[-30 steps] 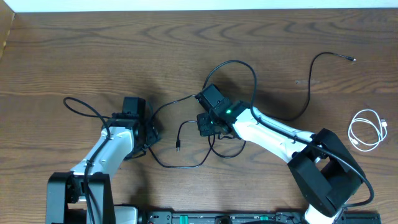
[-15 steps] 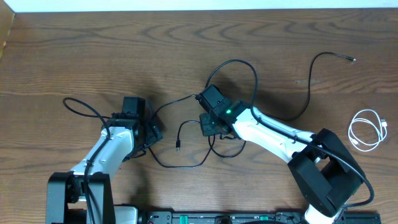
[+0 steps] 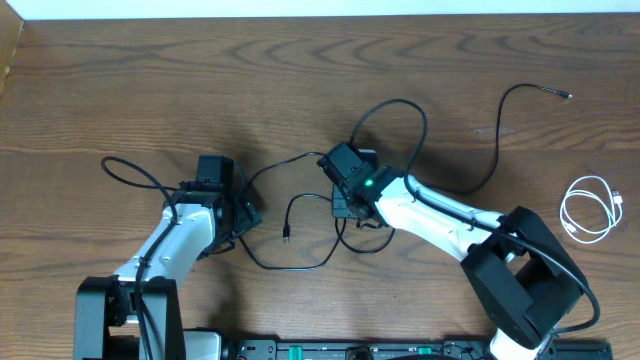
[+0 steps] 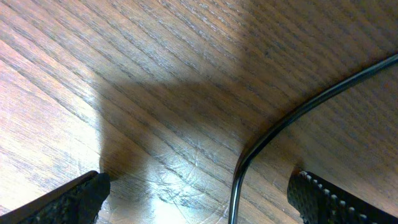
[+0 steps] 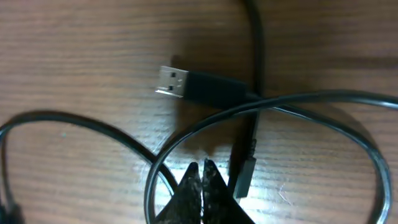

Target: Untangle cables

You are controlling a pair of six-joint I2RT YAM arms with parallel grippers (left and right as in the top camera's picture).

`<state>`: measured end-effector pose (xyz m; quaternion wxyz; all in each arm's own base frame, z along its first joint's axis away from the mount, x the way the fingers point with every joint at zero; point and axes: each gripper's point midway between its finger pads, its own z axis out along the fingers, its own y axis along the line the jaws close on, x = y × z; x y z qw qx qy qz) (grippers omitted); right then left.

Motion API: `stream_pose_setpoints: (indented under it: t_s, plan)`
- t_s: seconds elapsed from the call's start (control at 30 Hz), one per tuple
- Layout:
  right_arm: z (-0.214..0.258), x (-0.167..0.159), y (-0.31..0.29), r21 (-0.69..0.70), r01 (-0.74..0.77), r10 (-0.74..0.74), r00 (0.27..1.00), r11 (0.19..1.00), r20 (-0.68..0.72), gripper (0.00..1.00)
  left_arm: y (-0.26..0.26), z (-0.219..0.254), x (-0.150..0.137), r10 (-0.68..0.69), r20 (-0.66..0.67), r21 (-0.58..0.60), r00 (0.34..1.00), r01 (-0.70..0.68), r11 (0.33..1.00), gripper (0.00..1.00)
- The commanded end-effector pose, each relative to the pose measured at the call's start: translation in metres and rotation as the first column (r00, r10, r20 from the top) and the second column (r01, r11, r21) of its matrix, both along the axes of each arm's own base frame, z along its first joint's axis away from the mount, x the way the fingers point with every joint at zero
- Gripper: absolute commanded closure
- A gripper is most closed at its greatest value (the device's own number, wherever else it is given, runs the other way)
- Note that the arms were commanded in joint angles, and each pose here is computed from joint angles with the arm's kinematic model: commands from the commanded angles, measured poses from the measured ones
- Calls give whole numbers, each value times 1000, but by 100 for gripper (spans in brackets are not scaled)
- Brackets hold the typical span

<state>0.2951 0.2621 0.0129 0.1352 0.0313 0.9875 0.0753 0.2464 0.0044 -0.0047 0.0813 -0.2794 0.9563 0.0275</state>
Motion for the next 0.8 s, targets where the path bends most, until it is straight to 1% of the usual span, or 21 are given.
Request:
stream_pose_setpoints:
  t_s: [0.0, 0.1, 0.17, 0.23, 0.27, 0.33, 0.4, 0.43, 0.47, 0.5, 0.6, 0.67, 0.7, 0.73, 0.77]
  plan:
    - [1, -2, -3, 16, 76, -76, 997, 997, 21, 77, 3, -16, -22, -4, -85, 15, 996, 5, 1000, 2]
    - [-1, -1, -1, 29, 74, -75, 997, 997, 27, 62, 3, -16, -22, -4, -85, 15, 996, 5, 1000, 2]
    - [0, -3, 3, 43, 67, -68, 997, 997, 20, 55, 3, -16, -22, -4, -86, 15, 996, 5, 1000, 2]
    - [1, -3, 8, 60, 58, -60, 998, 997, 23, 50, 3, -16, -22, -4, -85, 15, 996, 5, 1000, 2]
    - [2, -2, 12, 73, 51, -54, 998, 996, 32, 41, 3, -16, -22, -4, -86, 15, 996, 5, 1000, 2]
    - [3, -2, 15, 80, 47, -50, 998, 996, 41, 31, 3, -16, -22, -4, -86, 15, 996, 5, 1000, 2]
    - [3, -1, 16, 84, 47, -50, 998, 995, 43, 26, 3, -16, -22, -4, -86, 15, 996, 5, 1000, 2]
    - [2, 0, 17, 86, 47, -51, 998, 995, 45, 26, 3, -16, -22, -4, -85, 15, 996, 5, 1000, 2]
    - [1, 1, 18, 90, 51, -55, 997, 995, 46, 28, 3, -16, -22, -4, -86, 15, 996, 5, 1000, 2]
    - [-3, 2, 19, 93, 62, -66, 997, 994, 43, 34, 3, -16, -22, -4, -85, 15, 996, 5, 1000, 2]
    - [-16, 3, 20, 88, 77, -80, 996, 993, 30, 53, 3, -16, -22, -4, -85, 15, 996, 5, 1000, 2]
    - [-26, 5, 23, 88, 77, -80, 996, 993, 31, 67, 3, -16, -22, -4, -85, 15, 996, 5, 1000, 2]
    - [-31, 8, 25, 93, 77, -81, 996, 993, 35, 82, 3, -16, -22, -4, -85, 15, 996, 5, 1000, 2]
    - [-35, 10, 27, 97, 77, -81, 996, 992, 38, 94, 3, -16, -22, -4, -86, 15, 996, 5, 1000, 2]
    - [-39, 11, 27, 98, 78, -82, 996, 992, 39, 99, 3, -16, -22, -4, -85, 15, 996, 5, 1000, 2]
